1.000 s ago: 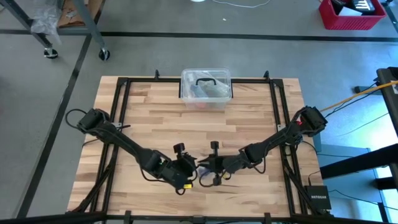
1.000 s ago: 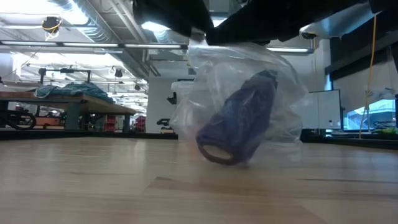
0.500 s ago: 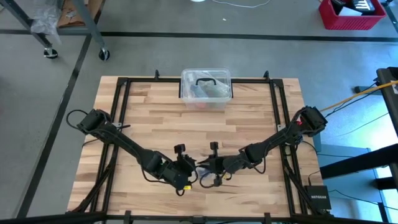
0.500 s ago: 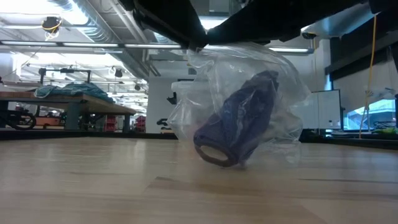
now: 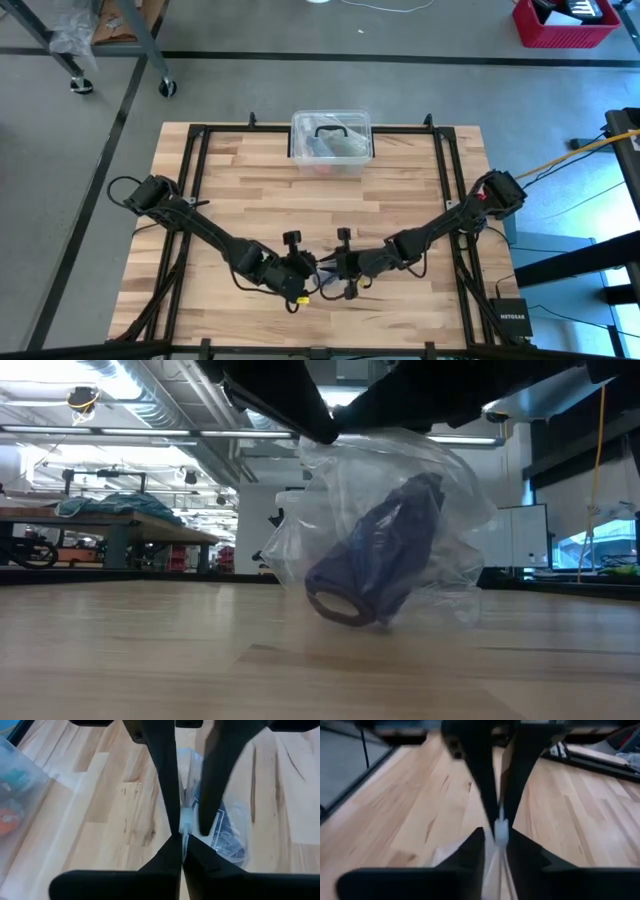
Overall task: Roll bandage
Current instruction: Close the transparent zip bag
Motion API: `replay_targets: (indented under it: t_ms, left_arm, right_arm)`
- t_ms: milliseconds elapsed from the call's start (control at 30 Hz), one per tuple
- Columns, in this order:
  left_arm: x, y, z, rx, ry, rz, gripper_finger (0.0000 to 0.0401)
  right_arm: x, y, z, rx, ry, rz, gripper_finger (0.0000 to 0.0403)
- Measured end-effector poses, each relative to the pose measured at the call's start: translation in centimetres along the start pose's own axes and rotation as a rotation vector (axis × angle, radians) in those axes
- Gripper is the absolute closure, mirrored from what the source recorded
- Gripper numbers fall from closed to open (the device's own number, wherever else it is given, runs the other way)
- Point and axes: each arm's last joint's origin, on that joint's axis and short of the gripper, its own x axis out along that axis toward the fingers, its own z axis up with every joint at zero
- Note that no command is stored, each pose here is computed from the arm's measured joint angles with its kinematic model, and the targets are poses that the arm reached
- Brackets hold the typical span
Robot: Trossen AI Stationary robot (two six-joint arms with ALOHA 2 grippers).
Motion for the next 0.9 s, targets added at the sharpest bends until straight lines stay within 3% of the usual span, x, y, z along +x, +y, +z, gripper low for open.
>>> replay_targets:
  t_ms: [167,300,900]
  left_arm:
    - [-0.1,-0.1,0.0,-0.002,-0.004,0.003,0.0401]
    - [0.0,0.0,0.0,-0.007,-0.005,0.003,0.0401]
    - [0.0,0.0,0.1,-0.008,-0.005,0.003,0.0401]
  right_arm:
    - [-1.8,-0.7,1.1,-0.05,0.116,-0.012,0.0261]
    - [-3.8,-1.5,2.8,-0.059,0.177,-0.02,0.0229]
    - [-3.0,-1.4,3.4,-0.011,0.075,-0.06,0.0221]
